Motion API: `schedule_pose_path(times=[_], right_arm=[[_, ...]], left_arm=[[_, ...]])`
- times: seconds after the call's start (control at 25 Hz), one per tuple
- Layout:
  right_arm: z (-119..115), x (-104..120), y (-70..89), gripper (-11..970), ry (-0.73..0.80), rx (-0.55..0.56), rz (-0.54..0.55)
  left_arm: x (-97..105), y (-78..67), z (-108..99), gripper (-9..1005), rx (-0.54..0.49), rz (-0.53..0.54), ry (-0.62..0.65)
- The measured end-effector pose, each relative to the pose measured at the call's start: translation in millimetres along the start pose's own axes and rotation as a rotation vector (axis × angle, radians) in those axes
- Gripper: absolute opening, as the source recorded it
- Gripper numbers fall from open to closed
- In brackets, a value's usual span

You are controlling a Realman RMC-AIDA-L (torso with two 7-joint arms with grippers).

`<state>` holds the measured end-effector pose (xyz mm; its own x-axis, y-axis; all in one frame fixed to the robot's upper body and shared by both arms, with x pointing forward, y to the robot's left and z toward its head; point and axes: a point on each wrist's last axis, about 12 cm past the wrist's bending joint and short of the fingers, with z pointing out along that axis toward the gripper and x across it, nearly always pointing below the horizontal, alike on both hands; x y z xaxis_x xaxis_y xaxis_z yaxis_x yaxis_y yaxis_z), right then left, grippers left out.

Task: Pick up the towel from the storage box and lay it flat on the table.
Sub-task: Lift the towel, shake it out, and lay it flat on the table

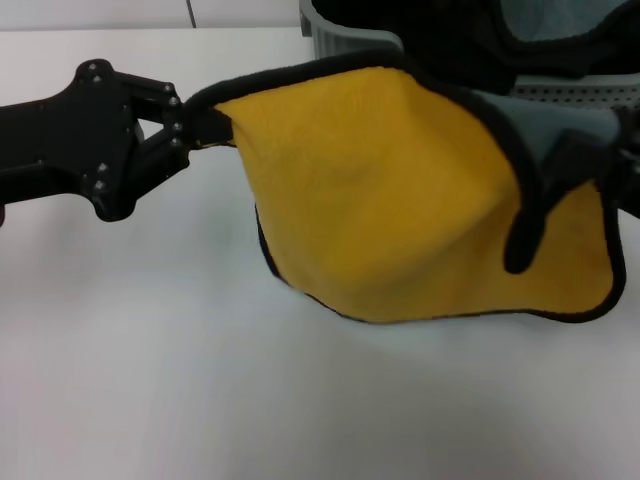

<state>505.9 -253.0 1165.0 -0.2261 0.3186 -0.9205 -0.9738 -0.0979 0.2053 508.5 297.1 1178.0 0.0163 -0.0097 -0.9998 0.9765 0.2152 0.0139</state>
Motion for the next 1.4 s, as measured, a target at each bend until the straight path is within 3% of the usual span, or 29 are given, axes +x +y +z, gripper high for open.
schedule_pose_path(times=[0.32,0.64,0.88,1.2,1.4], right_arm=[[13.1,-27.8,-6.9,3,0.179,0.022,-0.002],[-21.2,-34.3,10.0,3,0.029,0.087,-0.030],[-43.2,-17.1,20.6,3,-0.173,0.074,0.044],[-40.2,-19.7,12.9,7,-0.157,0.074,0.010],[-42.7,8.8,28.9,12,-0.149,0.072,0.123]], left_arm=[[3.7,-0.4,-12.4,22,-0.041,0.004,0.044],[-10.9,-6.9,-19.3,22,-0.073,0.043,0.091],[-19.0,-0.2,-13.0,22,-0.054,0.051,0.096],[-26.2,20.5,15.6,22,0.021,0.064,0.113],[-18.6,5.4,6.1,23,0.078,0.018,0.135]])
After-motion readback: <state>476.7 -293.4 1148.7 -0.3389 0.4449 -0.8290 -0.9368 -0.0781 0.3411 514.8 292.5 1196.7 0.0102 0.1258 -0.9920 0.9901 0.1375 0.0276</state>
